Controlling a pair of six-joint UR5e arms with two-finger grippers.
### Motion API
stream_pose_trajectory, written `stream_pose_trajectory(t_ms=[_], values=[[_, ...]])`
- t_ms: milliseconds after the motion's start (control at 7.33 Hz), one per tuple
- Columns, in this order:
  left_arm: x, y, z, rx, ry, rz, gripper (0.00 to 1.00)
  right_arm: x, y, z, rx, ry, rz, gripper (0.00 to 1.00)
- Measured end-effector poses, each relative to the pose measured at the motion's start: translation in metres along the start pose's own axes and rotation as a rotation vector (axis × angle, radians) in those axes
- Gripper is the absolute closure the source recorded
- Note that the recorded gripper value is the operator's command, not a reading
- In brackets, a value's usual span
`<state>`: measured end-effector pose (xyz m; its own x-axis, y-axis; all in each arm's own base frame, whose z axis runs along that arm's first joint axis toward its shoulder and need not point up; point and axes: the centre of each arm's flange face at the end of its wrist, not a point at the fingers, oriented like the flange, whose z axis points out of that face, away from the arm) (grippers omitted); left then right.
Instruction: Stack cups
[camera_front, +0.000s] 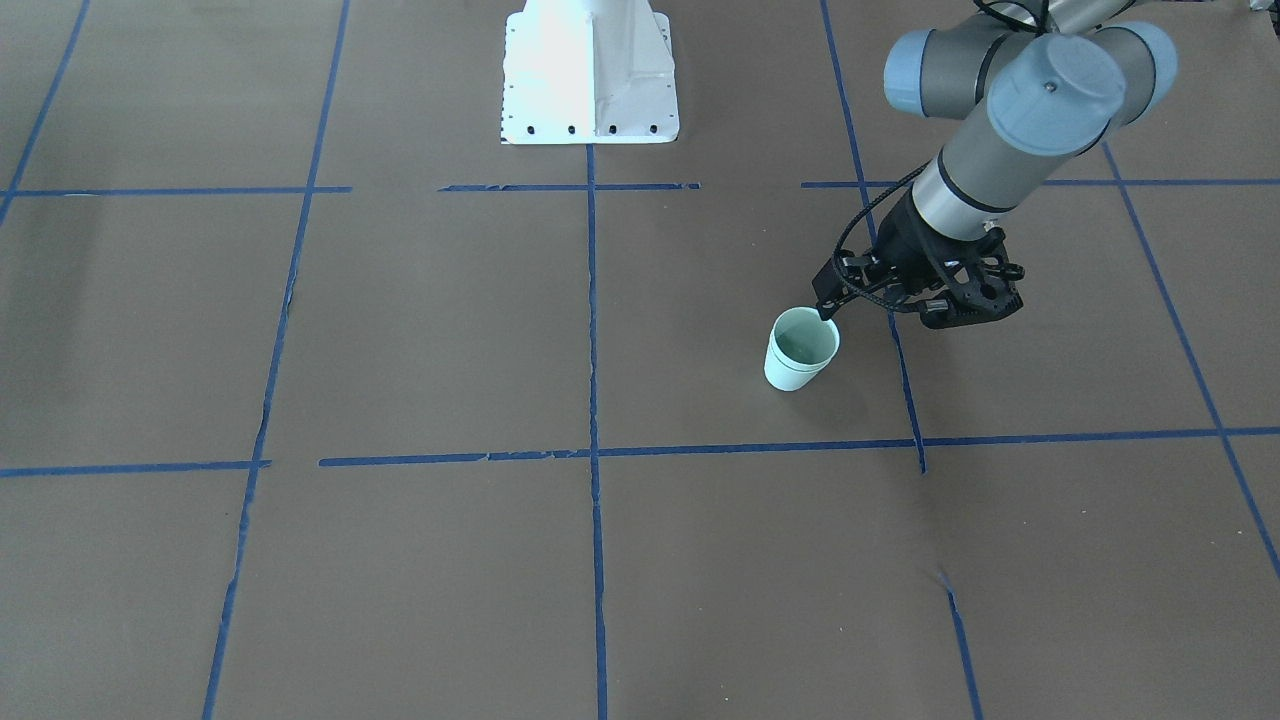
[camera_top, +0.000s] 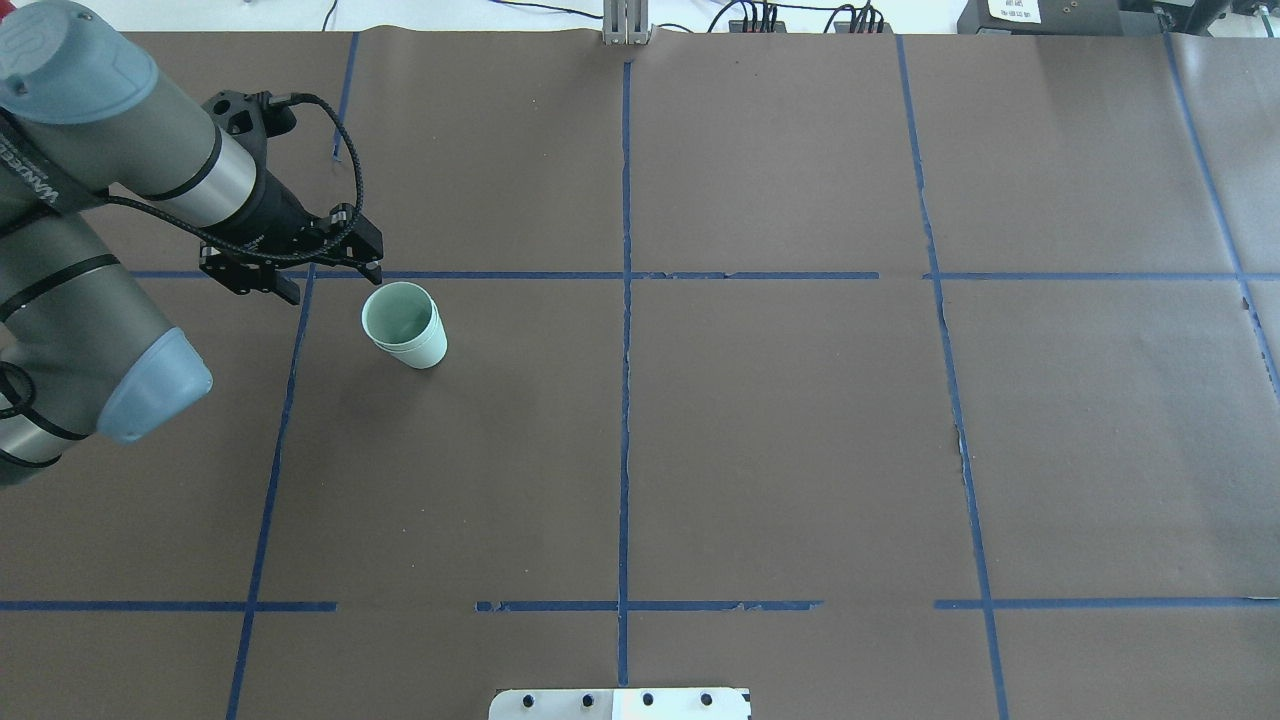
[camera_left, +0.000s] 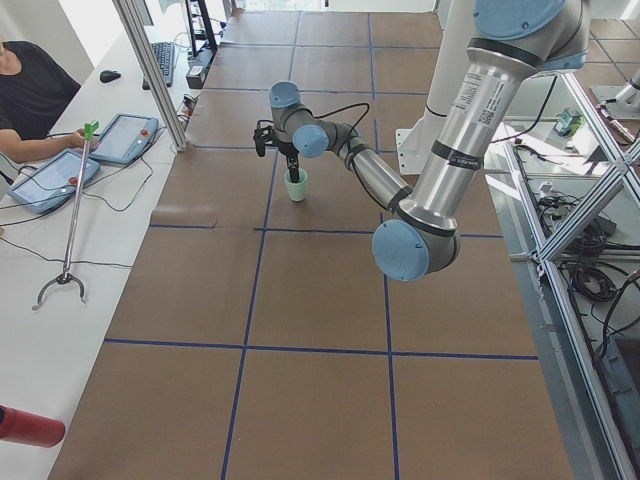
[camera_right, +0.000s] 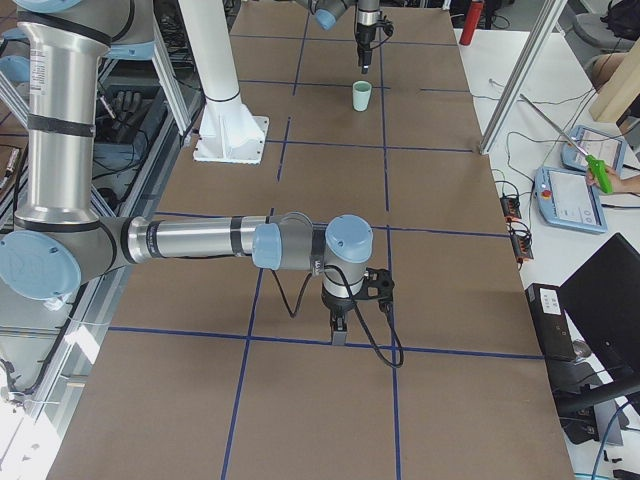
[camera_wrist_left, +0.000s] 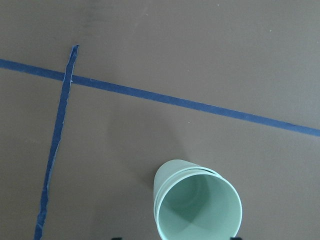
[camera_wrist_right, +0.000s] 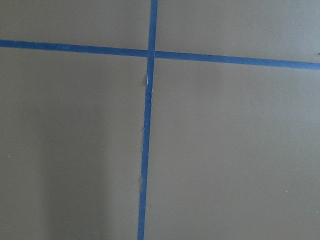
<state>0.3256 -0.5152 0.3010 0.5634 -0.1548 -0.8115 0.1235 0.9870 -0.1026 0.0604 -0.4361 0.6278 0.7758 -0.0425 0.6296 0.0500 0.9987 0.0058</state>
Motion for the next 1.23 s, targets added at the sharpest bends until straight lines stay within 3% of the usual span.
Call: stream_pose_trajectory(t_ms=[273, 682, 955, 1227], values=[[-0.059, -0.039, -0.038, 0.07, -0.03, 0.115, 0.0, 0.0, 0.0, 0.0, -0.001, 0.0, 0.001, 0.0], [-0.21, -0.083, -0.097, 0.136, -0.133, 0.305, 0.0, 0.0, 0.0, 0.0, 0.0, 0.0, 0.0, 0.0], [-0.337, -0.093, -0.111, 0.095, -0.188, 0.35, 0.0, 0.0, 0.0, 0.0, 0.0, 0.0, 0.0, 0.0], [-0.455, -0.09, -0.11, 0.034, -0.196, 0.359, 0.0, 0.0, 0.0, 0.0, 0.0, 0.0, 0.0, 0.0]])
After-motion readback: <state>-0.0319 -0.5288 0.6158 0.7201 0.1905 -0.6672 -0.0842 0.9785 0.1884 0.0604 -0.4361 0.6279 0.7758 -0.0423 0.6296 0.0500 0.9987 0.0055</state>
